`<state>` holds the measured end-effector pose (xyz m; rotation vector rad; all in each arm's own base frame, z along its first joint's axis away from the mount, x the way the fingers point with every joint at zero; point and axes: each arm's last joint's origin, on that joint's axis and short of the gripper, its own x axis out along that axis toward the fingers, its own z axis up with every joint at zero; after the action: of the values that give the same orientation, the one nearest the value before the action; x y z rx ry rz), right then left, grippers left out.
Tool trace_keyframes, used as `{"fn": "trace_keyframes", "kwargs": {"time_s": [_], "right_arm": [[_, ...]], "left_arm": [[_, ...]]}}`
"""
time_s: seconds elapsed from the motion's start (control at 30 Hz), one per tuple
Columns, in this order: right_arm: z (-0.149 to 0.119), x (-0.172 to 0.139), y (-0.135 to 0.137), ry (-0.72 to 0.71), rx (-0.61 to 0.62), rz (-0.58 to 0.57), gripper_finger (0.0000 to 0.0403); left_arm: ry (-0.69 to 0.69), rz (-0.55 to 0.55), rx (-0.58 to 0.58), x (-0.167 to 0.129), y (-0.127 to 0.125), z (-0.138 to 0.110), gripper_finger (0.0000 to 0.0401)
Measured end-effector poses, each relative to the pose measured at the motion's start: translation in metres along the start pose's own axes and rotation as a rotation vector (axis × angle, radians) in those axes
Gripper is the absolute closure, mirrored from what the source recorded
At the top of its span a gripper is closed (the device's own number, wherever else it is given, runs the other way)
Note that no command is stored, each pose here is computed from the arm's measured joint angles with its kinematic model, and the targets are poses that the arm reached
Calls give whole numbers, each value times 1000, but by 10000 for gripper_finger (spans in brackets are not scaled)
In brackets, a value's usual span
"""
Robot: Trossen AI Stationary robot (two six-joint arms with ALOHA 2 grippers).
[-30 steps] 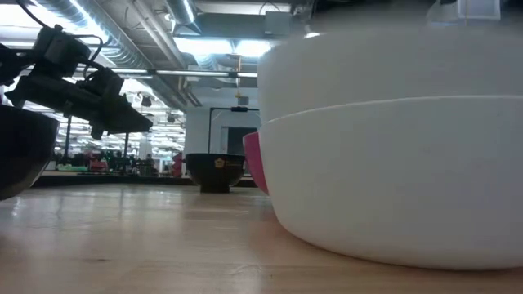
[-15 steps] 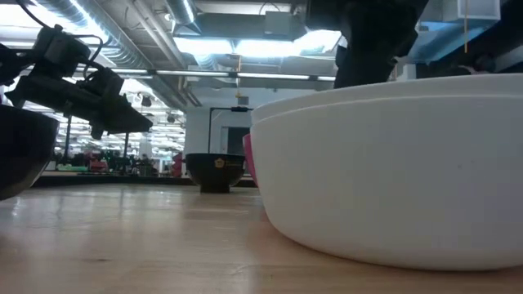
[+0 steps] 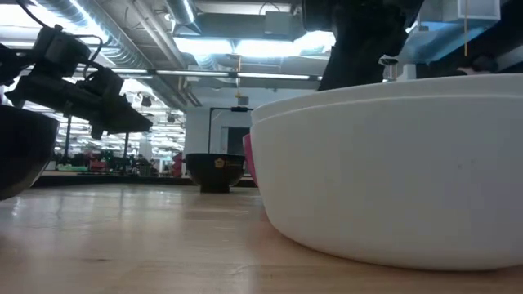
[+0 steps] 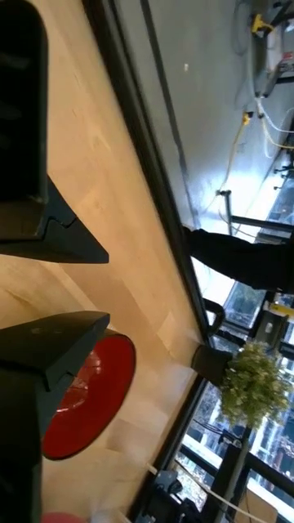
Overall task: Nest bowls inside each other
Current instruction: Stack the pink bowl on the white bowl
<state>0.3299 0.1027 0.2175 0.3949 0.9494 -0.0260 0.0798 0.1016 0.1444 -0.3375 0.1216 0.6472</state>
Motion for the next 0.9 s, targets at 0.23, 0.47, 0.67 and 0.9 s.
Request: {"fn": "trace_keyframes", "kwargs": {"time_s": [0.23, 0.47, 0.67, 0.9], "right_arm": [[1, 0, 0, -15, -7, -8, 347], [4, 0, 1, -39, -21, 8, 347], [4, 0, 2, -44, -23, 12, 347], [4, 0, 1, -43, -52, 11, 347]], "left_arm": [[3, -2, -1, 0, 0, 0, 302], [4, -6, -1, 0, 0, 0, 302], [4, -7, 0, 0, 0, 0, 302], [4, -7, 8, 0, 0, 0, 302]]}}
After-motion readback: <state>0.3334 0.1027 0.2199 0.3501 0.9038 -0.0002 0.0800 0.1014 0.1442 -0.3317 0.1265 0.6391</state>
